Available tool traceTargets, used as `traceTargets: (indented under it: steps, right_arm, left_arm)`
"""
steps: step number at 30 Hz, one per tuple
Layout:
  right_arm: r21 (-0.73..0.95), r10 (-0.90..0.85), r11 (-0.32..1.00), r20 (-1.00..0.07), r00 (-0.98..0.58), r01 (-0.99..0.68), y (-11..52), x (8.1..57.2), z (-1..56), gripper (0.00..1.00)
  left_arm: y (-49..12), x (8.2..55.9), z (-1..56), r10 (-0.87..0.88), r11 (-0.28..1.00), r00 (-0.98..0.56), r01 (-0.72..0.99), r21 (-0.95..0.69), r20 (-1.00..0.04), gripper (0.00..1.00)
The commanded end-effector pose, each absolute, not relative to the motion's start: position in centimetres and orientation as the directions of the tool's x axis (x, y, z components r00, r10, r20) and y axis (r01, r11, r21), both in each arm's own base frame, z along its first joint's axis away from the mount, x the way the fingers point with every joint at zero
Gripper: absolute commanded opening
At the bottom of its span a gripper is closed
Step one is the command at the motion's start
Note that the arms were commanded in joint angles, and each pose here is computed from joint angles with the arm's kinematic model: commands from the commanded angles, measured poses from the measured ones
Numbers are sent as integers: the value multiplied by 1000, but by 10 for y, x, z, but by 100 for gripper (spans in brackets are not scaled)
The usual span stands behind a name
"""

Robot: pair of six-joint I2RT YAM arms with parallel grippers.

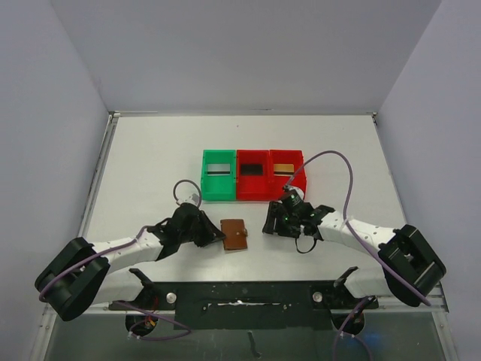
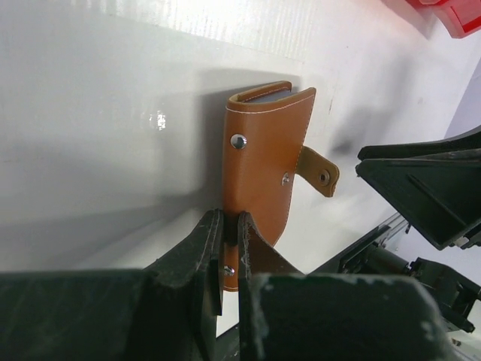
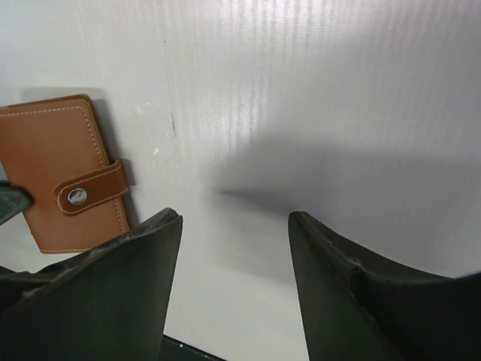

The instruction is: Take the credit cards out of the card holder

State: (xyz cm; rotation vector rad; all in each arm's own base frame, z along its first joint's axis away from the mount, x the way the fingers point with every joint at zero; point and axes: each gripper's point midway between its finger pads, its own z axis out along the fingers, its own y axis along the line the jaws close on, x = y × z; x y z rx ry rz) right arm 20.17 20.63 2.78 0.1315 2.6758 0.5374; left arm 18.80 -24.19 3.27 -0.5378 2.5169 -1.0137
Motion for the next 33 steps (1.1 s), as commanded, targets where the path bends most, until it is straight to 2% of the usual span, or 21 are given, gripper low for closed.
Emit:
traceTargets:
  steps: [1,6,10,15,25,30,33]
  right_arm:
    - [442,84,886,-449,-890,-139,240,215,60,64]
    - [371,-26,898,-493,-870,-237,283,222,72,70]
    - [280,-86,928,-481,-873,-246,298,229,61,71]
    - [243,-78,947,-458,-886,-209,298,231,47,67]
    - [237,-48,957,-432,-900,-165,273,216,36,37]
    - [317,24,941,-415,-910,-120,261,219,33,19]
    - [379,54,917,-420,-906,-121,260,223,39,12]
  left_arm:
    - [-245,201,45,-446,698,-856,-150,-701,-261,0]
    - [-249,201,46,-429,700,-865,-136,-701,-261,0]
    - [-250,200,47,-420,702,-870,-132,-700,-258,0]
    - [-248,199,48,-424,699,-868,-132,-703,-259,0]
    - [-247,199,45,-424,704,-868,-138,-696,-257,0]
    - [-246,199,43,-421,711,-868,-136,-690,-263,0]
    - [-246,200,44,-416,716,-869,-130,-686,-269,3]
